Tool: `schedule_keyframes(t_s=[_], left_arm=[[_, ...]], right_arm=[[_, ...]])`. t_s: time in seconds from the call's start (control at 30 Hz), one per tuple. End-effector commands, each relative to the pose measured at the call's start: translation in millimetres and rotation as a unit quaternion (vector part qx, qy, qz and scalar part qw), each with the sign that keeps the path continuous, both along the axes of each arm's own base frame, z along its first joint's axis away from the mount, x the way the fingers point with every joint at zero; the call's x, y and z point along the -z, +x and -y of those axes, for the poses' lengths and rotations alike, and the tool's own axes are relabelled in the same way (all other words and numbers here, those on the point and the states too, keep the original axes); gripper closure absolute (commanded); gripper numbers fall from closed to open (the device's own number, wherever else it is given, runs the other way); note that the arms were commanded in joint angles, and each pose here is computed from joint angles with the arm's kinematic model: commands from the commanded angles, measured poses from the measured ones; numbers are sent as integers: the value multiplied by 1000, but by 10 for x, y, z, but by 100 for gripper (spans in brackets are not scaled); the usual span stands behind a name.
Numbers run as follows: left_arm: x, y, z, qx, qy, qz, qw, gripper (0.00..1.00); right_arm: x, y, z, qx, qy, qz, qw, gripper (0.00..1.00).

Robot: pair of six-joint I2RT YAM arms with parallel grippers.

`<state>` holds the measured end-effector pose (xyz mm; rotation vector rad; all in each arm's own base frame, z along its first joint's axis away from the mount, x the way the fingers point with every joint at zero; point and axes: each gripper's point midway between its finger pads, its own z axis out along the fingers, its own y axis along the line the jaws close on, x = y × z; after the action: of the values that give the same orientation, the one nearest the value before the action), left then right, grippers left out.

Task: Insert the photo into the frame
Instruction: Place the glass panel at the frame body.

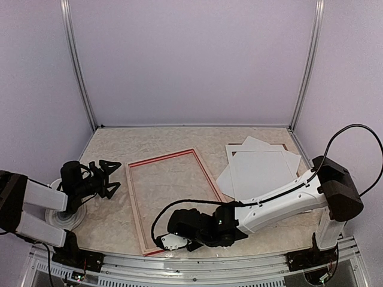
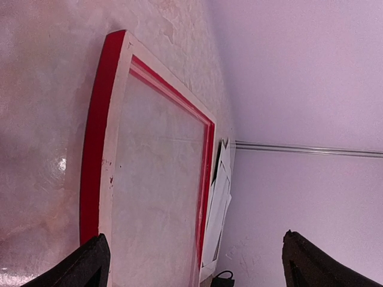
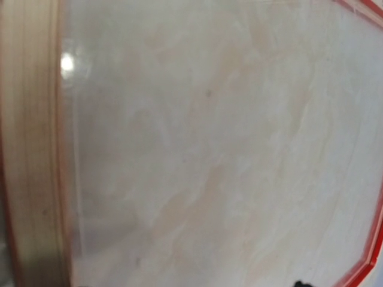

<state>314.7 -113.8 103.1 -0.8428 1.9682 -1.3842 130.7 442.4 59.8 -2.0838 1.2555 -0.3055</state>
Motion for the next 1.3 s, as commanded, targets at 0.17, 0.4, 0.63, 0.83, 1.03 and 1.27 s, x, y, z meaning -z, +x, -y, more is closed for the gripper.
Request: schedule_keyframes(t_s=[0.17,0.4,0.63,0.83,1.03,1.27], left_arm=[[-53,-19,17,2,-2,13,1000,1],[-48,-37,17,2,-2,13,1000,1],[-19,-59,13,2,3,10,1000,1],[73,-15,-7,0,52,-3,999,1],[103,58,-38,-3,100,-7,995,1],[184,169,12,2,127,-15,992,1]], right_arm=[[12,-143,9,-14,-22,-56,998,28],[-33,-172,-23,-16,-21,-69,997,28],[-295,240,-40,37,30,1,999,18],[-669,828,31,152,122,0,981,3],[-1009,1373,210,273,243,-90,926,1],[-1373,1871,587,371,390,-241,807,1]])
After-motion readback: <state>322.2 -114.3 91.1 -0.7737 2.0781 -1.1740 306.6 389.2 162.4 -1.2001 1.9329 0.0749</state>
